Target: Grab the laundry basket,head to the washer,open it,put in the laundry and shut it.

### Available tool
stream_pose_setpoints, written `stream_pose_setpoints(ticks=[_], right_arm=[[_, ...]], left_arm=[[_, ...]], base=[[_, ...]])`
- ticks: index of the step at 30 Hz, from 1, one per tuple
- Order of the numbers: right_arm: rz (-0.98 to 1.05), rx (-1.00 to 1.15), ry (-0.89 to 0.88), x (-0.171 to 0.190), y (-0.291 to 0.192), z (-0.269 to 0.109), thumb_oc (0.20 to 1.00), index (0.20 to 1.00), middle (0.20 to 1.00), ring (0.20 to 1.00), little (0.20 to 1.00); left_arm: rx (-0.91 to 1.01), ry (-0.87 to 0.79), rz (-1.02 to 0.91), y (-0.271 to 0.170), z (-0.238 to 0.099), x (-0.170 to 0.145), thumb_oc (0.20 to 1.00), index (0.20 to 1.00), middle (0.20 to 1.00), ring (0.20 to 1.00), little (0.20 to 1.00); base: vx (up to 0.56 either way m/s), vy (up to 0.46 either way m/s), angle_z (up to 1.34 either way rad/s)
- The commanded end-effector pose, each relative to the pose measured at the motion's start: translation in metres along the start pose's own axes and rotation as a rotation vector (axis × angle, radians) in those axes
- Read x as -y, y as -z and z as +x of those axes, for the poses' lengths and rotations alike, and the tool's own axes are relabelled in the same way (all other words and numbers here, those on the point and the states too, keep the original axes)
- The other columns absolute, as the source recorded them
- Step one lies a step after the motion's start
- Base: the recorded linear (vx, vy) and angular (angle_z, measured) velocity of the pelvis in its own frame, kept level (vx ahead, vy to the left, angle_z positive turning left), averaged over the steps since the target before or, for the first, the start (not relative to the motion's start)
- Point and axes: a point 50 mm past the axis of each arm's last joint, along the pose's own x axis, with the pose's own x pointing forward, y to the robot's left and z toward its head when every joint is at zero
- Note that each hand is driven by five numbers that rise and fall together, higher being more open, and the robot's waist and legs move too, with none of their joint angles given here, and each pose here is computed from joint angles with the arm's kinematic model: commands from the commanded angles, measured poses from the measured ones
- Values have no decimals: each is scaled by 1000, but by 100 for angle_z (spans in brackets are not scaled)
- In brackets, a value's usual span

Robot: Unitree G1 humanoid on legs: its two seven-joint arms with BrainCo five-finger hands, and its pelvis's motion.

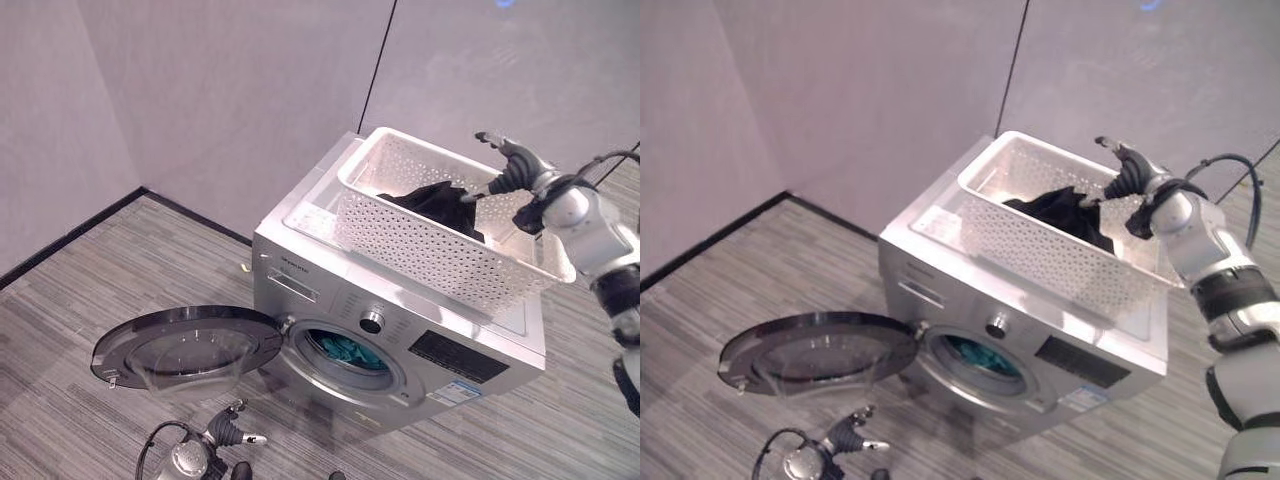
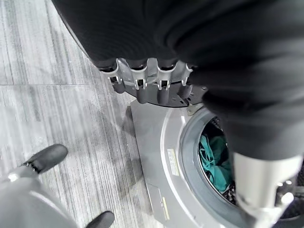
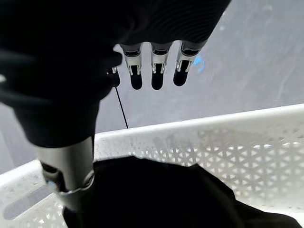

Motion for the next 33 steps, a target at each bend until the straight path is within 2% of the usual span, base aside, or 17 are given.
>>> stream_pose_setpoints(ticks=[1,20,24,33], right_arm=[[-38,3,138,61,-13,3,1000,1000,1000,1000,1000],[-166,-203,-96,38,17,8,1000,1000,1000,1000,1000],[-228,-247,-156,34,26,4,1000,1000,1000,1000,1000],[-212,-348,-202,17,55,-5,1000,1000,1000,1000,1000]], left_arm=[[72,-9,19,-20,7,-5,1000,1000,1000,1000,1000],[62,13,50,-19,5,-11,1000,1000,1000,1000,1000],[85,19,62,-24,4,-13,1000,1000,1000,1000,1000],[160,11,64,-49,12,-12,1000,1000,1000,1000,1000]], base=[[3,-44,7],[24,-62,15],[-4,-97,17],[-56,-45,17]])
